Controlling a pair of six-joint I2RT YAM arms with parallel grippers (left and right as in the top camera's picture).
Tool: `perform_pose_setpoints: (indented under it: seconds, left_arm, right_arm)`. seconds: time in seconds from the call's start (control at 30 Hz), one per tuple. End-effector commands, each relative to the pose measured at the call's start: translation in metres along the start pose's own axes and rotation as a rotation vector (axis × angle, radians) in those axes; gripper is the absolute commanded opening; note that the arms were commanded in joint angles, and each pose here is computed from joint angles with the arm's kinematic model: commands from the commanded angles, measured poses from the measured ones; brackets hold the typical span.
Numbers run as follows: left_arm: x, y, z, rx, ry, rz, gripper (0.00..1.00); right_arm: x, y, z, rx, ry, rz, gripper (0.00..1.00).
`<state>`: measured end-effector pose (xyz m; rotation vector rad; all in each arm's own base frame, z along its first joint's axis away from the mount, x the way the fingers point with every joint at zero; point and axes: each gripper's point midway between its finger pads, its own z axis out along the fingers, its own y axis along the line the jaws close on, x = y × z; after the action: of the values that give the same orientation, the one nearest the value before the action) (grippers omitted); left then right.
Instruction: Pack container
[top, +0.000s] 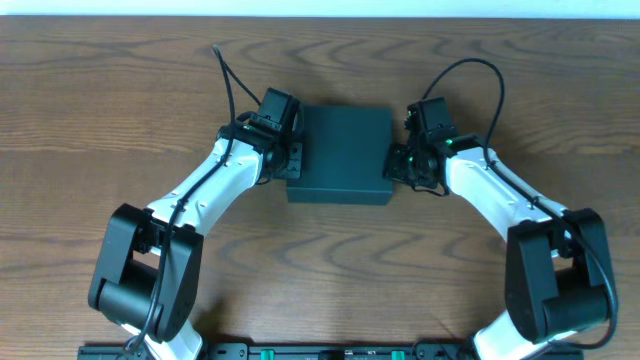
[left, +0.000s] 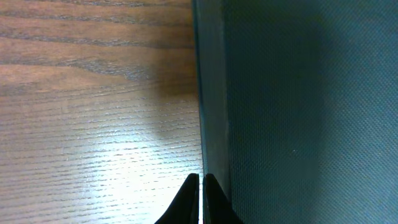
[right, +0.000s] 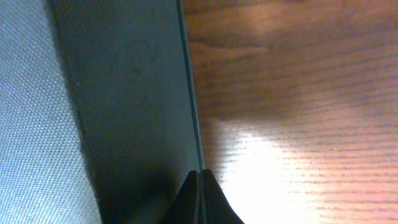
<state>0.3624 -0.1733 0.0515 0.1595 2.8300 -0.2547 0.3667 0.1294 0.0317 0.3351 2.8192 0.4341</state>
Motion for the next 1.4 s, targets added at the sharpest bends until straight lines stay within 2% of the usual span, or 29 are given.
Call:
perform_pose_setpoints:
  seconds: [0.0, 0.13, 0.33, 0.6, 0.8, 0.9, 1.0, 1.1, 1.27, 1.37]
  left_arm:
    - [0.018, -0.035, 0.005, 0.138, 0.070, 0.026, 0.06]
    - [0.018, -0.034, 0.005, 0.132, 0.070, 0.026, 0.06]
    - [0.004, -0.005, 0.005, 0.008, 0.018, 0.006, 0.06]
    - [-0.013, 0.014, -0.002, 0.004, -0.015, -0.041, 0.06]
    - [-0.018, 0.018, -0.004, -0.012, -0.029, -0.006, 0.06]
    - [-0.032, 0.028, -0.011, -0.083, -0.073, 0.019, 0.06]
    - [-0.057, 0.040, -0.034, -0.174, -0.133, 0.049, 0.06]
    - [-0.090, 0.044, -0.071, -0.191, -0.190, 0.091, 0.06]
    - [-0.129, 0.051, -0.148, -0.206, -0.271, 0.117, 0.06]
    - [-0.135, 0.052, -0.187, -0.215, -0.288, 0.147, 0.06]
  right_arm:
    - [0.001, 0.024, -0.001, -0.100, 0.012, 0.042, 0.02]
    - [0.001, 0.024, -0.001, -0.101, 0.015, 0.049, 0.02]
    - [0.002, 0.024, -0.001, -0.101, 0.018, 0.050, 0.02]
    - [0.003, 0.021, -0.001, -0.084, 0.022, 0.053, 0.02]
    - [-0.021, 0.003, -0.009, 0.006, -0.061, 0.051, 0.02]
    - [-0.047, -0.013, -0.028, 0.090, -0.113, 0.031, 0.02]
    - [-0.075, -0.025, -0.057, 0.174, -0.163, 0.009, 0.02]
    - [-0.097, -0.025, -0.092, 0.204, -0.188, -0.005, 0.02]
    - [-0.110, -0.012, -0.140, 0.209, -0.190, -0.050, 0.01]
    - [-0.111, -0.005, -0.164, 0.212, -0.185, -0.079, 0.01]
